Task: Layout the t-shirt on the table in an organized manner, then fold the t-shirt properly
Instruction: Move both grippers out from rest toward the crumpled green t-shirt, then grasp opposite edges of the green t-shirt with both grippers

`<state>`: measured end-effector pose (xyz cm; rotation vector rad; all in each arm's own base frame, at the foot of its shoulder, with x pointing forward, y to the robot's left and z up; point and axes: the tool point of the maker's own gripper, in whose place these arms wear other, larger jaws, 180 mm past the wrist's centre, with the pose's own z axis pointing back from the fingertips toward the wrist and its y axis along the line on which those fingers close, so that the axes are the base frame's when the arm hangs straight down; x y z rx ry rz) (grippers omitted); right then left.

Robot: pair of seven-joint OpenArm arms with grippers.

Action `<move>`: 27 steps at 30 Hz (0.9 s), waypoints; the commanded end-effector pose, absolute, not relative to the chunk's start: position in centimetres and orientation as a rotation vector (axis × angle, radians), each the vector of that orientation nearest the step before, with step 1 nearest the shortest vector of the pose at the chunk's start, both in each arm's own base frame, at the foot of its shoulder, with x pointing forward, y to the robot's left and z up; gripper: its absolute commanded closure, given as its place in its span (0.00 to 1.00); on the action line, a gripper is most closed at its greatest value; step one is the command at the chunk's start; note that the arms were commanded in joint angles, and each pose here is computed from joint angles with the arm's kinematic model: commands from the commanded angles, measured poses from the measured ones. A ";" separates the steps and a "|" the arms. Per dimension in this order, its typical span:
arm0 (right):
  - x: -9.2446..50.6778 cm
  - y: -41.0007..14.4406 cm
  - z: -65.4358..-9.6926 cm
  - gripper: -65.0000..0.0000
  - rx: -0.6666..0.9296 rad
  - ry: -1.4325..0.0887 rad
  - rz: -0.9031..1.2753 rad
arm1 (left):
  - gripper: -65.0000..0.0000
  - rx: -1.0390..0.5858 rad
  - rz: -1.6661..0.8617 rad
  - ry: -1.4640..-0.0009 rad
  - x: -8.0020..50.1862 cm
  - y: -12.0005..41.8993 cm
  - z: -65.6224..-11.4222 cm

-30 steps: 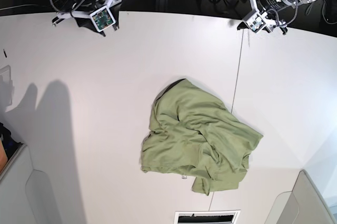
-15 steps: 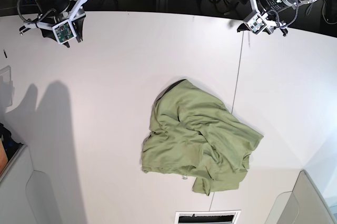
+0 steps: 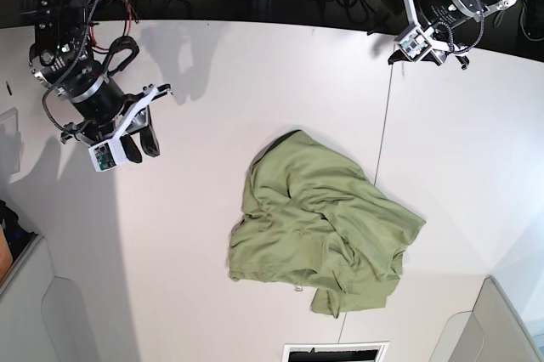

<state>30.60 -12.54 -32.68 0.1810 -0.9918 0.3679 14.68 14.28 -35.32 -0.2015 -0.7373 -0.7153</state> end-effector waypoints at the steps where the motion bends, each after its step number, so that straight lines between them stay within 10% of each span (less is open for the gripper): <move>1: 31.6 -12.0 -31.4 0.74 0.205 -1.044 0.364 | 0.46 -0.204 -0.724 -0.770 15.2 14.2 -34.6; 10: 35.6 -5.8 -32.9 0.37 0.415 -1.048 0.276 | 0.46 -0.167 -0.722 -0.823 17.9 14.9 -34.1; 27: 38.5 5.5 -37.6 0.37 0.566 -0.901 0.316 | 0.46 -0.049 -0.520 -0.976 29.4 20.8 -33.4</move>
